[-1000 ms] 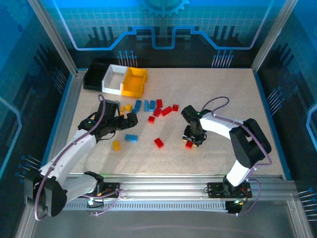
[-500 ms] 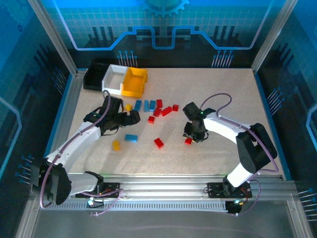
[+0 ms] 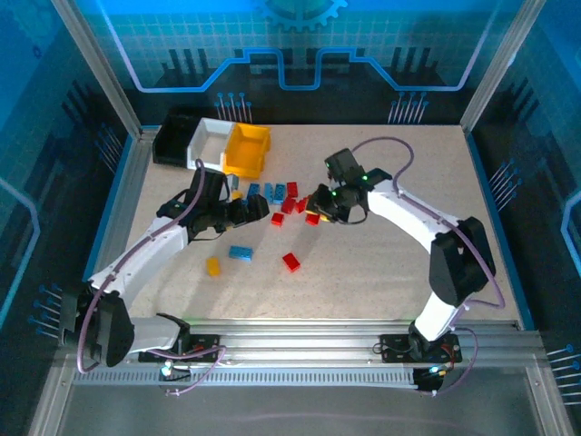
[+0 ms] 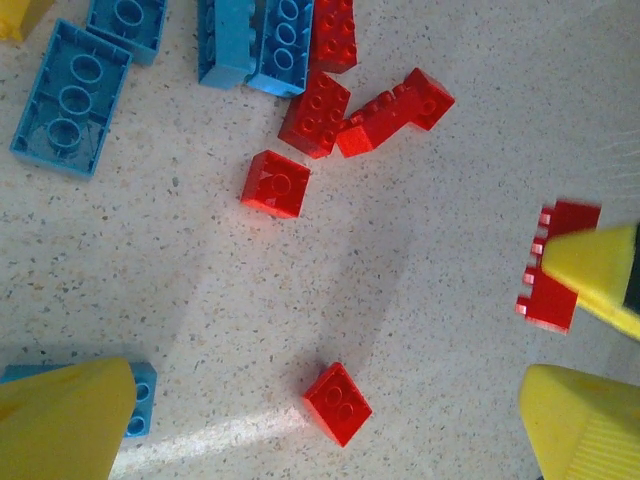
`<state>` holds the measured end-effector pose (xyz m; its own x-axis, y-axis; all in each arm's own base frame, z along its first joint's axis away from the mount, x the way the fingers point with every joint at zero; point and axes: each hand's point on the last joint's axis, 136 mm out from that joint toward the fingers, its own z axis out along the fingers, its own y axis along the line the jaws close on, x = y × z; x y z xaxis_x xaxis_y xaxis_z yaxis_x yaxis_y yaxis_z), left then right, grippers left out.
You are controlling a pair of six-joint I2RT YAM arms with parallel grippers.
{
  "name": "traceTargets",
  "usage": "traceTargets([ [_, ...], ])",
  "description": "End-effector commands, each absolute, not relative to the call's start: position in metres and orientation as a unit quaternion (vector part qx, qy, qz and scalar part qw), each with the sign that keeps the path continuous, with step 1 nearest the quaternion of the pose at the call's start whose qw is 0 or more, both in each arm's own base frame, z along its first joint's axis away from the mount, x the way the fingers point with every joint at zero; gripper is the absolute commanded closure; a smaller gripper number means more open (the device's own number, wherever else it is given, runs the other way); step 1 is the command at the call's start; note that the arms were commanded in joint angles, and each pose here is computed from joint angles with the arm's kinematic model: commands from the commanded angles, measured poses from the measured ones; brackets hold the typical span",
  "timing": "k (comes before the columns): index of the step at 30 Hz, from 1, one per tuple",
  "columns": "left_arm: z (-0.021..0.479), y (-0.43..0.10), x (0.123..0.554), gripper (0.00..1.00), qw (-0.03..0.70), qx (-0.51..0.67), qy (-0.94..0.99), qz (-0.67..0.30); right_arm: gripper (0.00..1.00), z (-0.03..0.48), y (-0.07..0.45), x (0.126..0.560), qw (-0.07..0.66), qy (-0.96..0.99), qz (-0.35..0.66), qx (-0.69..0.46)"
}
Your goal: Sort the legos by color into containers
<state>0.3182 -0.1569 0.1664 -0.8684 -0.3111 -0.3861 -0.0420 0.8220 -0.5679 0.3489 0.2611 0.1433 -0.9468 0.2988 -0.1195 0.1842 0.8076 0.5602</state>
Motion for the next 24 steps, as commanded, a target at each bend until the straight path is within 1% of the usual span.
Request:
traceTargets([
  [1, 0.176, -0.147, 0.309, 0.01, 0.243, -0.088, 0.931, -0.256, 0.69, 0.163, 0.285, 0.378, 0.113, 0.936, 0.319, 0.096],
  [3, 0.172, -0.134, 0.311, 0.01, 0.254, -0.101, 0.935, -0.226, 0.69, 0.17, 0.294, 0.395, 0.115, 0.934, 0.327, 0.092],
  [6, 0.177, -0.112, 0.336, 0.01, 0.281, -0.141, 0.926, -0.208, 0.69, 0.179, 0.306, 0.415, 0.118, 0.931, 0.335, 0.088],
  [8, 0.184, -0.106, 0.363, 0.01, 0.294, -0.15, 0.921, -0.205, 0.69, 0.186, 0.31, 0.424, 0.121, 0.929, 0.338, 0.088],
  [12, 0.196, -0.115, 0.419, 0.01, 0.308, -0.108, 0.925, -0.194, 0.7, 0.196, 0.312, 0.431, 0.126, 0.927, 0.343, 0.085],
  [15, 0.195, -0.128, 0.454, 0.01, 0.302, -0.087, 0.927, -0.203, 0.7, 0.202, 0.305, 0.429, 0.128, 0.927, 0.342, 0.087],
  [18, 0.18, -0.139, 0.481, 0.01, 0.286, -0.078, 0.932, -0.21, 0.7, 0.206, 0.294, 0.42, 0.129, 0.927, 0.34, 0.089],
  [24, 0.152, -0.145, 0.525, 0.01, 0.284, -0.058, 0.938, -0.191, 0.71, 0.213, 0.273, 0.381, 0.122, 0.926, 0.344, 0.094],
])
